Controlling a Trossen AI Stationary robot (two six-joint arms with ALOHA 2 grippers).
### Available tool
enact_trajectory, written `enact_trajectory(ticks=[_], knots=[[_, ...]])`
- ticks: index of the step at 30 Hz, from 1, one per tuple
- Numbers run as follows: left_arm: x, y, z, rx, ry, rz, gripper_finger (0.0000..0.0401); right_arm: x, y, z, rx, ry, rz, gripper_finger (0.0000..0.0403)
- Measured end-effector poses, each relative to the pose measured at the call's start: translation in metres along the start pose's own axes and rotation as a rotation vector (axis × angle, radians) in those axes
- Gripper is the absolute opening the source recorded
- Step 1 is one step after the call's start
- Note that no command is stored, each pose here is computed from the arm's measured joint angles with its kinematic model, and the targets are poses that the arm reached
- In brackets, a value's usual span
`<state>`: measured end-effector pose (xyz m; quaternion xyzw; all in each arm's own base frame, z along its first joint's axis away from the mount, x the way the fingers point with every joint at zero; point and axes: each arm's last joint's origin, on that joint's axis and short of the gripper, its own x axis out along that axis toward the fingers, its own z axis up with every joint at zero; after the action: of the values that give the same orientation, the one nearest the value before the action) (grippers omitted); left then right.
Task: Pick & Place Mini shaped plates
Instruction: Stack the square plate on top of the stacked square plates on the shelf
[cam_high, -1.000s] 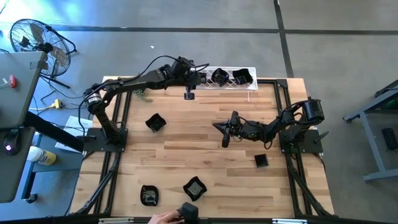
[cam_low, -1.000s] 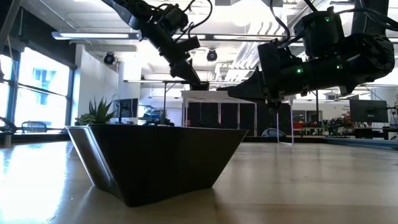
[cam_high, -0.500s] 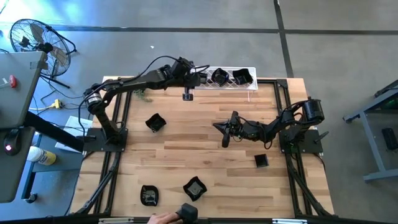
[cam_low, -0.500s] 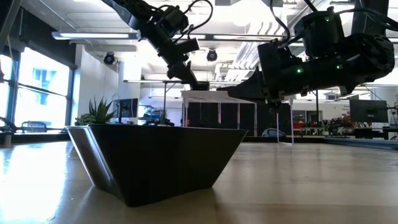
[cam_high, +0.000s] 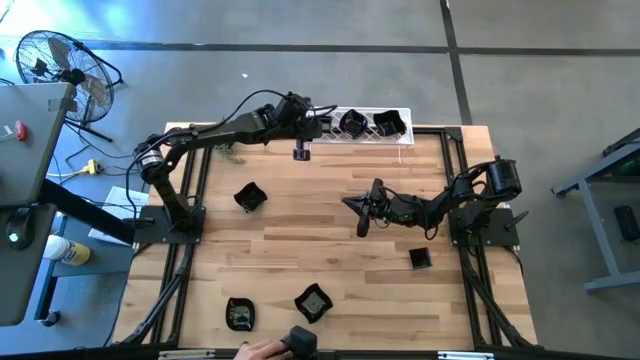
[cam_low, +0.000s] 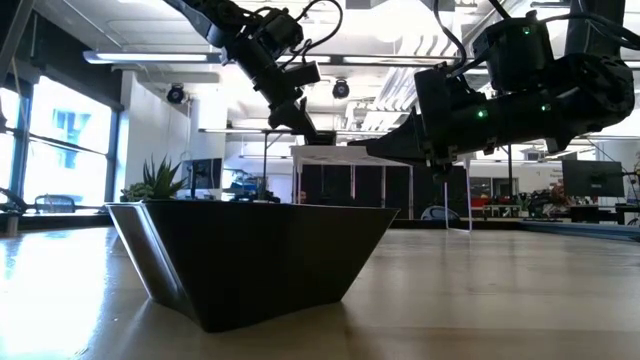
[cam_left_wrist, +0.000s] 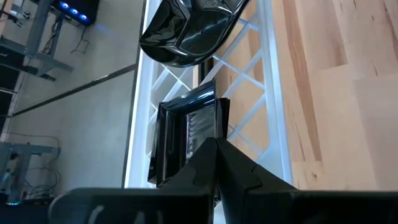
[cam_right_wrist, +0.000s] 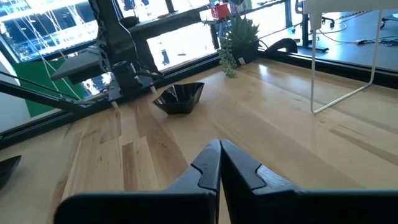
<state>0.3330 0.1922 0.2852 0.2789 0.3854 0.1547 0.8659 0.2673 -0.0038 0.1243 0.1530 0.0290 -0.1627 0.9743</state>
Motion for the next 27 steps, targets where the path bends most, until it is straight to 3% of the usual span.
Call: enact_trajectory(ticks=[16,27], knots=[[-0.017,0.002,0.003,0.025,-0.008,-0.015,0.0002,0.0,-0.001,0.0,-0.004,-0.002,-0.006,0.0006],[-0.02,0.009,0.01,-0.014,-0.055,0.044,0.0002,0.0,-0.001,0.0,-0.001,-0.001,-0.006,0.0003]])
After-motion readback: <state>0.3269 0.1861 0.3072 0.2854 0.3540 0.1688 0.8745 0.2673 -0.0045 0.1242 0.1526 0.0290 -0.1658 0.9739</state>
